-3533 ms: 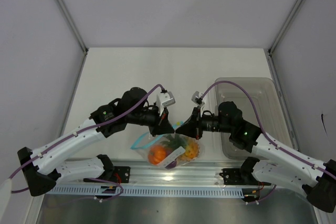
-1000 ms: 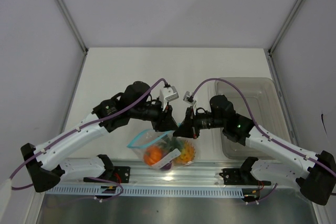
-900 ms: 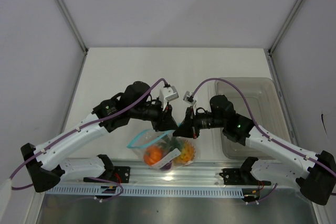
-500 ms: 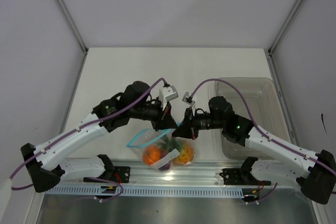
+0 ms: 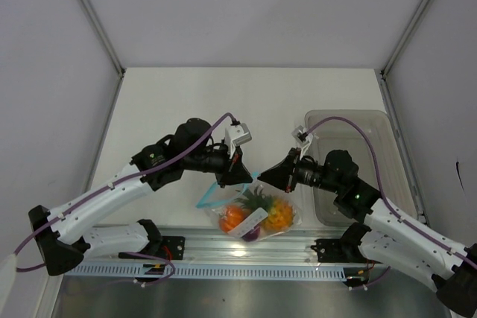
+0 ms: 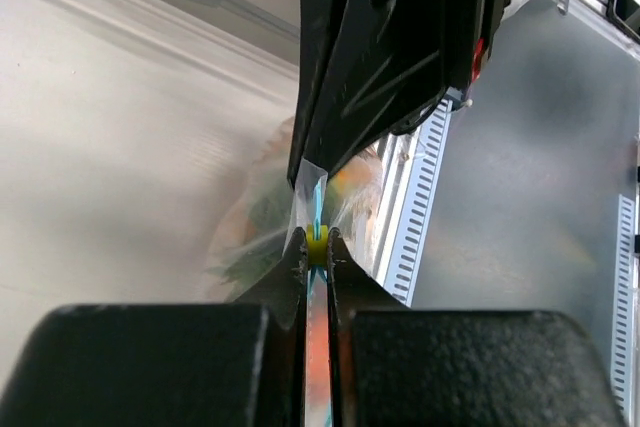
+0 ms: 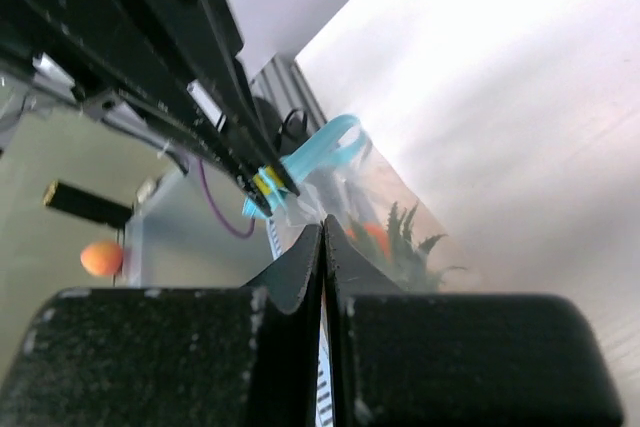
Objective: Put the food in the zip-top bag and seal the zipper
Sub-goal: Zip the zipper food storage bag at the center of the board.
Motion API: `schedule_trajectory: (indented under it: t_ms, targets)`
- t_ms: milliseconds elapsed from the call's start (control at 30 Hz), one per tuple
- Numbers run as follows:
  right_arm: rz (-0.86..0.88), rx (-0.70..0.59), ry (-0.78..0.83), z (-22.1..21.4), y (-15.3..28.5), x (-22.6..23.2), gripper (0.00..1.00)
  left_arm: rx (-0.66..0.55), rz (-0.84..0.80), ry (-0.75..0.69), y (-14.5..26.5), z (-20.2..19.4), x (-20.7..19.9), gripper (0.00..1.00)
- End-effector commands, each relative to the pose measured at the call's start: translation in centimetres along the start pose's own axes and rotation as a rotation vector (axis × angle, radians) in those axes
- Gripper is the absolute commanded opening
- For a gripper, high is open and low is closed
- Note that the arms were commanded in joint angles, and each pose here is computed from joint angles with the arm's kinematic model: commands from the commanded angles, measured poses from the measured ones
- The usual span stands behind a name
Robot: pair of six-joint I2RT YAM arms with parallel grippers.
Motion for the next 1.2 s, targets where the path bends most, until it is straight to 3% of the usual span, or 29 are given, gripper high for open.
schedule_trajectory:
  t_ms: [0, 133, 233, 267, 300, 400, 667, 867, 1000, 1033, 1167]
  targets:
    - [-0.058, -0.183, -0.016, 2.4, 0.4, -0.5, 0.00, 0.078, -0.012, 0.025, 0.7, -1.9, 0.2, 0.01]
    - [-0.023, -0.157, -0.016, 2.3, 0.2, -0.5, 0.00, 0.089, -0.003, 0.028, 0.7, -2.5, 0.5, 0.01]
    - [0.091, -0.003, 0.017, 2.2, -0.9, -0.1, 0.01, 0.077, -0.001, 0.017, 0.7, -1.9, 0.4, 0.01]
    - [0.128, 0.113, 0.018, 1.0, -1.4, -0.6, 0.06, 0.078, -0.004, 0.014, 0.7, -1.8, 0.4, 0.01]
    - [0.146, 0.128, 0.048, 1.9, -1.6, -0.1, 0.23, 0.070, -0.009, 0.008, 0.8, -1.4, 0.1, 0.01]
    - [0.168, 0.210, 0.120, 2.0, -1.6, 0.4, 0.44, 0.056, -0.012, -0.012, 0.9, -0.5, -0.2, 0.01]
    - [0.025, 0.211, 0.247, 4.4, 0.7, 1.1, 0.50, 0.051, -0.002, -0.041, 1.0, 1.2, -0.5, 0.01]
    - [-0.041, 0.231, 0.310, 5.1, 2.0, 1.1, 0.70, 0.062, -0.008, -0.055, 1.2, 1.5, -0.7, 0.01]
    - [-0.088, 0.223, 0.312, 6.1, 2.5, 1.3, 0.98, 0.062, -0.022, -0.079, 1.6, 2.1, -1.0, 0.01]
    - [0.032, 0.253, 0.317, 6.4, 2.2, 2.3, 1.00, 0.074, -0.045, -0.092, 1.8, 2.4, -1.4, 0.01]
    - [0.085, 0.294, 0.330, 6.1, 1.8, 2.4, 0.99, 0.078, -0.052, -0.100, 2.2, 2.8, -1.9, 0.01]
Point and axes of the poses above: each gripper's point midway between its finger pads, its own y axis back along the fingers, its own x axis along the line the jaws close on, z = x × y, the point moved 9 cm from there along y, back along the fingers, and after that the axes turned 13 degrees about y, right-handed, at the moved point
